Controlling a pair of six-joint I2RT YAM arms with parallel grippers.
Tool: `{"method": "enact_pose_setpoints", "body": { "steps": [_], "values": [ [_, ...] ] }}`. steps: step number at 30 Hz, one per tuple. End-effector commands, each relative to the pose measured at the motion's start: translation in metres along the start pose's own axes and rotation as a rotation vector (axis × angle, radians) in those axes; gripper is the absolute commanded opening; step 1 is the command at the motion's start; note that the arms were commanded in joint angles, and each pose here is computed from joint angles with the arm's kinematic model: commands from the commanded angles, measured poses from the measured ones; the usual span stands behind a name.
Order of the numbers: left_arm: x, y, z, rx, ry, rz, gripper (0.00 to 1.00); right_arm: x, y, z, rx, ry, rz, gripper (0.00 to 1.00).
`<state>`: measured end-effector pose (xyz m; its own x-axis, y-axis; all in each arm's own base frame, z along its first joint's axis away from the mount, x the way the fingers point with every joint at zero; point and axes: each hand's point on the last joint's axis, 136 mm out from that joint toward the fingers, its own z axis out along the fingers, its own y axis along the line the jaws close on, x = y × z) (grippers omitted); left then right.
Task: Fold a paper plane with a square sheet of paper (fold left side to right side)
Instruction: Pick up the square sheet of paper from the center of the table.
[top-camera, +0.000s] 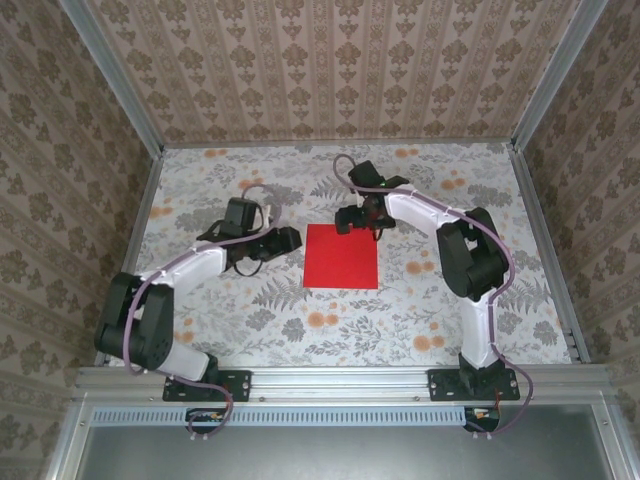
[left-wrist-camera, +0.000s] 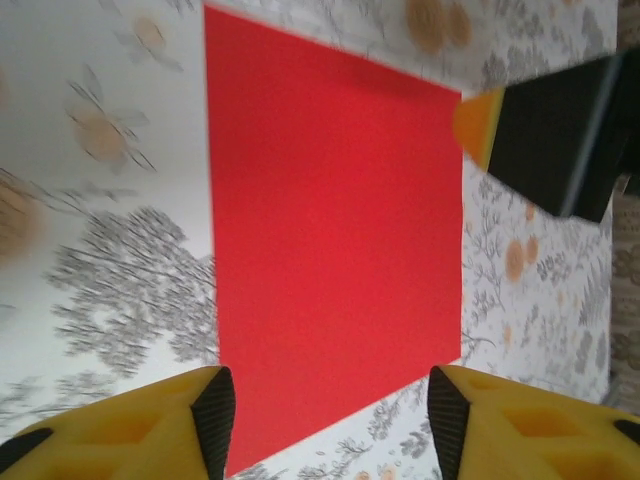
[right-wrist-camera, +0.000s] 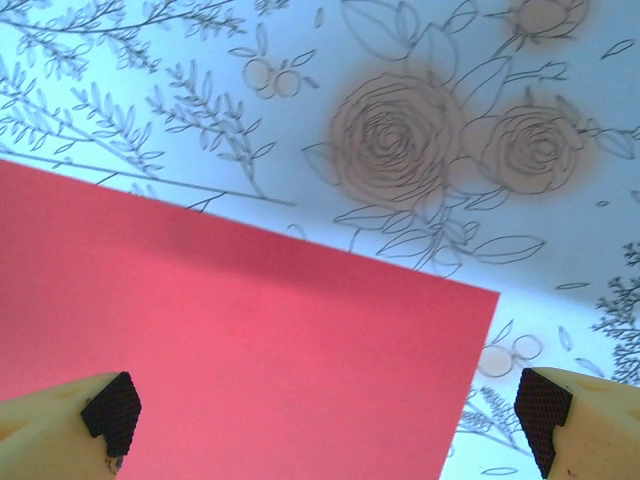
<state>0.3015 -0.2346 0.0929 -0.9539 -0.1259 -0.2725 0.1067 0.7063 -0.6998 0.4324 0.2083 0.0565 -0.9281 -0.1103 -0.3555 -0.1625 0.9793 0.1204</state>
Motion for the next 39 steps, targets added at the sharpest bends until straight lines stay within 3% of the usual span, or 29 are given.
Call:
{"method": "enact_pose_setpoints", "body": {
  "steps": [1,12,30,33,39],
  "values": [
    [0.011,-0.012,0.015,0.073,0.068,-0.049,0.52,0.006,0.001,0.016,0.004,0.04,-0.027,1.0],
    [0.043,0.001,0.055,0.004,0.228,-0.086,0.37,0.026,0.01,0.029,-0.048,0.106,-0.011,1.0],
    [0.055,0.039,0.071,-0.13,0.25,-0.11,0.21,0.075,0.047,0.012,-0.143,0.209,-0.05,0.99],
    [0.052,0.037,0.071,-0.124,0.244,-0.108,0.21,0.08,0.05,0.011,-0.143,0.215,-0.058,0.94],
    [0.037,0.026,0.066,-0.087,0.199,-0.077,0.23,0.082,0.059,0.003,-0.195,0.226,-0.065,0.69]
  ]
}}
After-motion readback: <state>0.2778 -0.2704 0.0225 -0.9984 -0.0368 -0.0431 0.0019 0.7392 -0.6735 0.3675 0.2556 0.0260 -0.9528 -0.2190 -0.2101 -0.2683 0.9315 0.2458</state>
